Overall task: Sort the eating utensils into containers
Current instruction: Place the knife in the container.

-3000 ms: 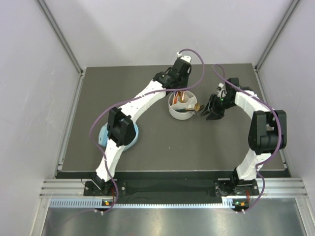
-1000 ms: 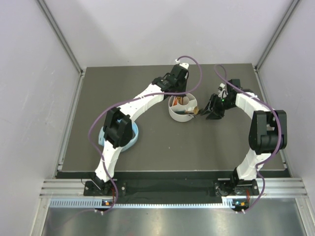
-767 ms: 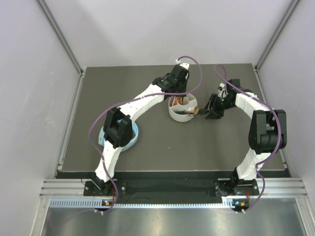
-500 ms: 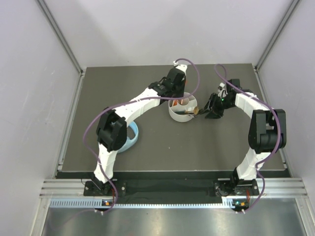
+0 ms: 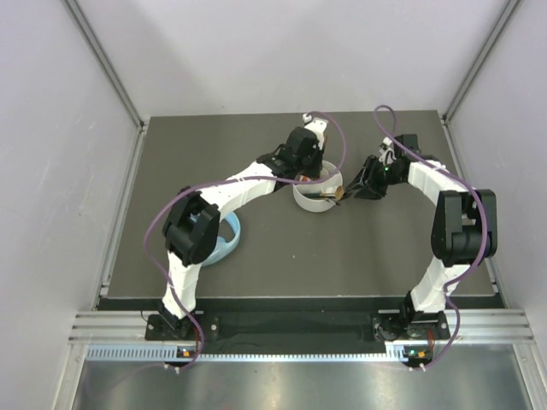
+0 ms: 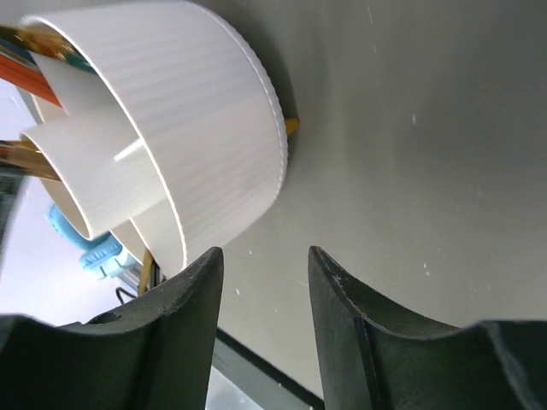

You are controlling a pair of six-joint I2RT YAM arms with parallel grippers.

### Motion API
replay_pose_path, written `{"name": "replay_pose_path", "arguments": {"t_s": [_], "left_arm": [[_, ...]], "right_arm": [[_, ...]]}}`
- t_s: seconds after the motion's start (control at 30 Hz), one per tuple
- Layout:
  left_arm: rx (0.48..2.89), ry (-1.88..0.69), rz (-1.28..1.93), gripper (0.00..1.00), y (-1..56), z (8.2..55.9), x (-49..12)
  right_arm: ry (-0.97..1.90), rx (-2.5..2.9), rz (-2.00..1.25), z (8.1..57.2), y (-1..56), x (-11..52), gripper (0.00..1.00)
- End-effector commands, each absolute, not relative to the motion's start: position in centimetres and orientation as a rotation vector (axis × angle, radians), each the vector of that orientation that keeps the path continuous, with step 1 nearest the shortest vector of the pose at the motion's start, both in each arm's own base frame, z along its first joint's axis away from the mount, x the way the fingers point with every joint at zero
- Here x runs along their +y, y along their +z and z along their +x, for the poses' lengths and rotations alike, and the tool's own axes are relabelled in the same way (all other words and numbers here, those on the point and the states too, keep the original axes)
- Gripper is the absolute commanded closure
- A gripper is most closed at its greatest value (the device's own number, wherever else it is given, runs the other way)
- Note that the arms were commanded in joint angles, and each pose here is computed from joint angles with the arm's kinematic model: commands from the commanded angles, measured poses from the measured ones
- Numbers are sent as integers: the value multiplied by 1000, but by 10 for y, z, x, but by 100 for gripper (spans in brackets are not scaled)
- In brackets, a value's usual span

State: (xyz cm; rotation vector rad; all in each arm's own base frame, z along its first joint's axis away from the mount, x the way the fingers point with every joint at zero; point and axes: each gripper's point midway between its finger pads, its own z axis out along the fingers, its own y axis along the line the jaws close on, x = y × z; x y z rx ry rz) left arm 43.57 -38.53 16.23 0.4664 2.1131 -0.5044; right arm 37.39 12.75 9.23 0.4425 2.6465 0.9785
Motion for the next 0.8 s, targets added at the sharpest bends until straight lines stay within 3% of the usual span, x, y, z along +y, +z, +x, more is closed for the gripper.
{"name": "replay_pose_path", "arguments": {"t_s": [0.0, 0.3, 0.43, 0.47, 0.5, 0.77], "left_arm": [[1951, -593, 459, 100, 201, 438, -394], [1937, -609, 456, 99, 197, 430, -389], [1926, -619, 469, 79, 206, 427, -388], [1943, -617, 485, 68, 204, 423, -387], [1937, -619, 488, 64, 209, 423, -387], [1950, -635, 524, 60, 211, 419, -388]], "right_arm": [[993, 2531, 377, 395, 112, 128, 55], [979, 2508, 353, 401, 110, 124, 55], [968, 2508, 358, 400, 109, 123, 55], [963, 2510, 358, 400, 109, 122, 55], [960, 2518, 364, 399, 107, 122, 55], [948, 2533, 367, 397, 102, 120, 55]]}}
